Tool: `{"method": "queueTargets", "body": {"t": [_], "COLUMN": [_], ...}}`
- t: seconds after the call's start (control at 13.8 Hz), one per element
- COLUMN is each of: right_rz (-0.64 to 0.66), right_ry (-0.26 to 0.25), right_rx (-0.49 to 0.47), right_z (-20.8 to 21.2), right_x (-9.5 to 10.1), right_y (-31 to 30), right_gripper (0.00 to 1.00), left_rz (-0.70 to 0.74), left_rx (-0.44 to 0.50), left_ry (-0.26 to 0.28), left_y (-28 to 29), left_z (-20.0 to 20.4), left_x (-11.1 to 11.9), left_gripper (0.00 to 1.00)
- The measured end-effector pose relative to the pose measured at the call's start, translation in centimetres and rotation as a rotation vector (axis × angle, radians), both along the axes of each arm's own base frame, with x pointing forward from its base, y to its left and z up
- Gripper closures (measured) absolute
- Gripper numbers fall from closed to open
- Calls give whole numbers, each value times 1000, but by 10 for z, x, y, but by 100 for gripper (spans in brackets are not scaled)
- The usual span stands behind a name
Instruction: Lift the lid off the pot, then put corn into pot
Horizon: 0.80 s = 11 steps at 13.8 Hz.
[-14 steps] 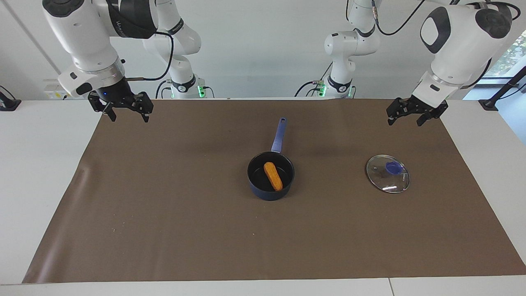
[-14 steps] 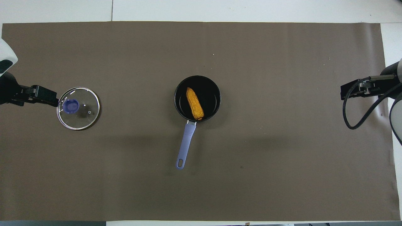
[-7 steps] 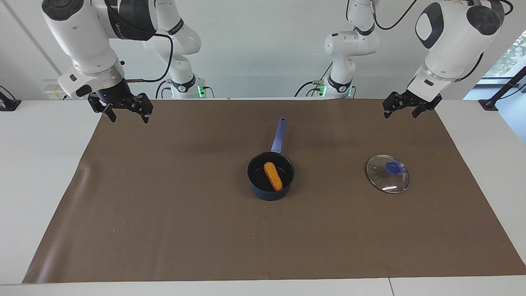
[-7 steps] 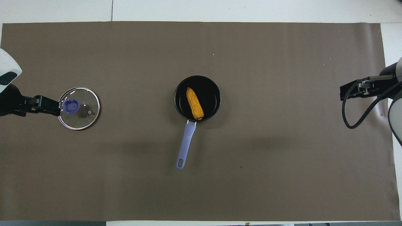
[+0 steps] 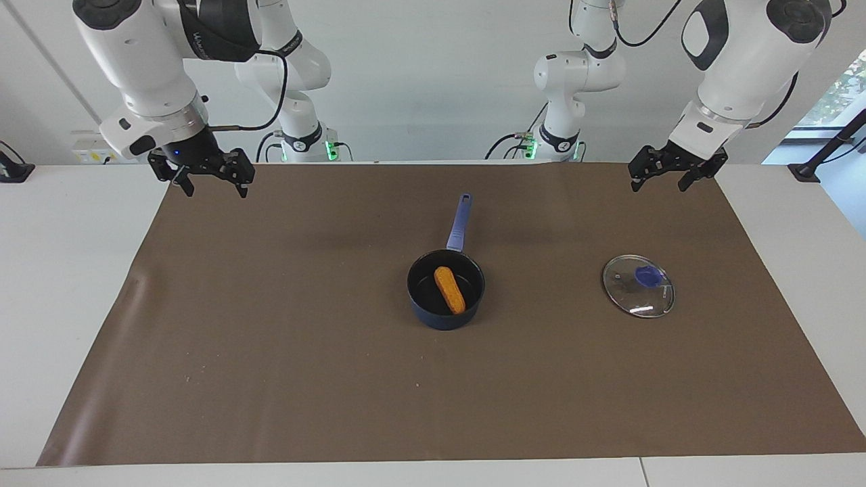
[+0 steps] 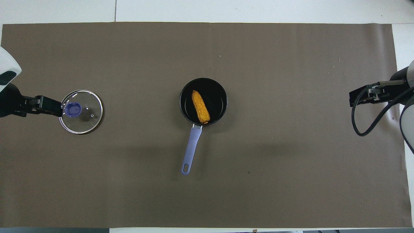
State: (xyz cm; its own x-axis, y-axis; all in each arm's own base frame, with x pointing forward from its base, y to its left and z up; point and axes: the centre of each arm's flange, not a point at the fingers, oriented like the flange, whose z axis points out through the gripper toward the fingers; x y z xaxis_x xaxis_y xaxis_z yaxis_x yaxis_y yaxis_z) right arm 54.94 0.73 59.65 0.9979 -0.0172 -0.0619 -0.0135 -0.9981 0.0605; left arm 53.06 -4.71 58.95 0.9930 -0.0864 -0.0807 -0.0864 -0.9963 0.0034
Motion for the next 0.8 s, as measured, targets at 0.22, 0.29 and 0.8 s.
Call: {"method": "queueTargets", "body": {"t": [0.22, 0.29, 0.8], "right_rz": [39, 46, 22], "right_ry": [11, 11, 12], "right_rx": [3, 3, 3], "right_z": [-1, -1, 3], "right_x": [-1, -1, -2], "right_y": [0, 0, -13], "right_gripper": [0, 0, 0], "left_rz": [0, 1, 3], "left_rx": [0, 0, 0], "left_ry": [1, 1, 2], "left_y": [0, 0, 1], "left_z": [-1, -1, -1], "left_x": [0, 0, 1], "left_gripper": [0, 0, 0]}}
